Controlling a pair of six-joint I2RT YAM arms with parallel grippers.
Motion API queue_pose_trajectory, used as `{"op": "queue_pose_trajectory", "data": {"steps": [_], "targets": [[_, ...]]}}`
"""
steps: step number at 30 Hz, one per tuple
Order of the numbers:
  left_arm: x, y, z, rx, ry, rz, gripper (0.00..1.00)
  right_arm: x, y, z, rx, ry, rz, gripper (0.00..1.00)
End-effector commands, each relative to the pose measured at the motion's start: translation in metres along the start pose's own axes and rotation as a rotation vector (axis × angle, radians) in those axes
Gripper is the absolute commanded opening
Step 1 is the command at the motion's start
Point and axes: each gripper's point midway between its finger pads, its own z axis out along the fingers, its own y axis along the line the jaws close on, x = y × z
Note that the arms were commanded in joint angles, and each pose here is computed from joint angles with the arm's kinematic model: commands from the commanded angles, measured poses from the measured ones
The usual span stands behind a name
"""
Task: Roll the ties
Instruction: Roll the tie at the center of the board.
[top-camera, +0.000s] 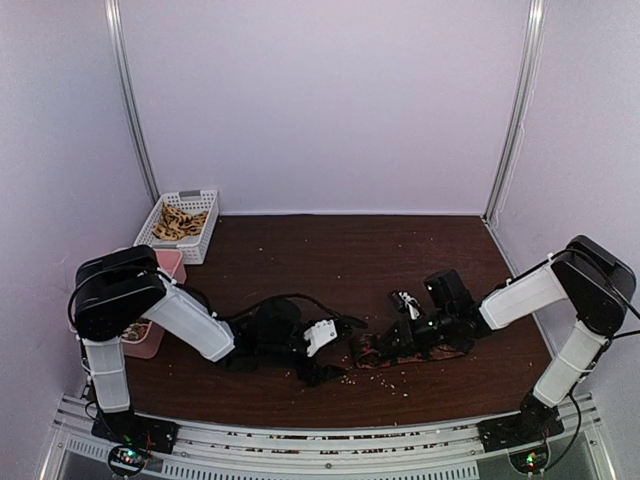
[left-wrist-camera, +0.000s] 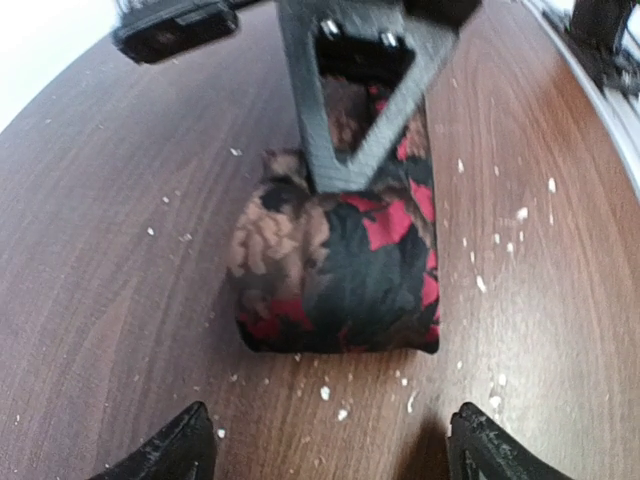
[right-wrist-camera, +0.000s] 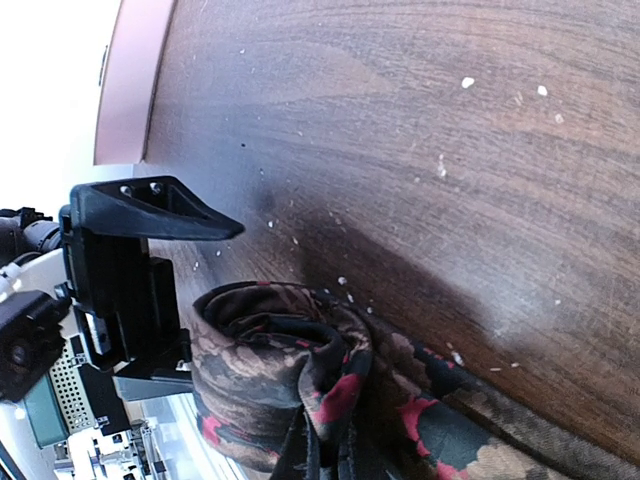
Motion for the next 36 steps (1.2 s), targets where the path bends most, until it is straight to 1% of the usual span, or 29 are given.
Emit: {"op": "queue_pose_trajectory", "data": {"steps": [1, 2, 3, 5, 8, 11, 14, 15, 17, 19, 20, 22, 27, 29, 31, 36], "targets": [[-0.022, 0.006, 0.003, -0.036, -0.168, -0.097, 0.87, 0.037, -0.054, 0.001, 0.172, 0.067, 0.099, 0.0], [-0.022, 0.006, 0.005, -0.036, -0.188, -0.117, 0.89, 0.04, -0.055, 0.0, 0.172, 0.065, 0.103, 0.0], [-0.024, 0.006, 0.008, -0.037, -0.206, -0.134, 0.94, 0.041, -0.056, -0.001, 0.172, 0.059, 0.106, 0.0], [-0.027, 0.004, 0.018, -0.033, -0.219, -0.149, 0.98, 0.041, -0.054, -0.002, 0.164, 0.048, 0.112, 0.0], [-0.036, -0.004, 0.035, -0.027, -0.226, -0.14, 0.98, 0.033, -0.046, -0.004, 0.144, 0.026, 0.1, 0.0], [-0.032, -0.002, 0.051, -0.05, -0.199, -0.146, 0.98, 0.028, -0.041, -0.004, 0.146, 0.026, 0.086, 0.0], [-0.02, 0.002, 0.064, -0.076, -0.137, -0.132, 0.98, 0.026, -0.038, -0.004, 0.144, 0.032, 0.076, 0.0], [-0.009, 0.002, 0.068, -0.078, -0.098, -0.128, 0.97, 0.026, -0.037, -0.004, 0.142, 0.035, 0.075, 0.0], [0.002, 0.003, 0.07, -0.093, -0.062, -0.118, 0.94, 0.023, -0.032, -0.003, 0.134, 0.035, 0.067, 0.0], [0.017, 0.005, 0.068, -0.11, -0.023, -0.119, 0.89, 0.022, -0.024, -0.002, 0.123, 0.037, 0.057, 0.0], [0.025, 0.007, 0.067, -0.111, -0.003, -0.125, 0.85, 0.021, -0.019, -0.001, 0.115, 0.037, 0.054, 0.0], [0.036, 0.008, 0.063, -0.119, 0.025, -0.127, 0.74, 0.023, -0.009, 0.0, 0.097, 0.044, 0.047, 0.0], [0.047, 0.004, 0.057, -0.114, 0.052, -0.104, 0.52, 0.025, 0.002, -0.005, 0.067, 0.038, 0.064, 0.0], [0.047, 0.004, 0.056, -0.111, 0.049, -0.1, 0.49, 0.027, -0.001, -0.005, 0.084, 0.045, 0.063, 0.0], [0.044, 0.003, 0.056, -0.104, 0.042, -0.096, 0.52, 0.028, -0.012, -0.003, 0.114, 0.054, 0.073, 0.0], [0.037, 0.008, 0.057, -0.106, 0.034, -0.123, 0.74, 0.036, -0.041, 0.006, 0.146, 0.058, 0.147, 0.0]]}}
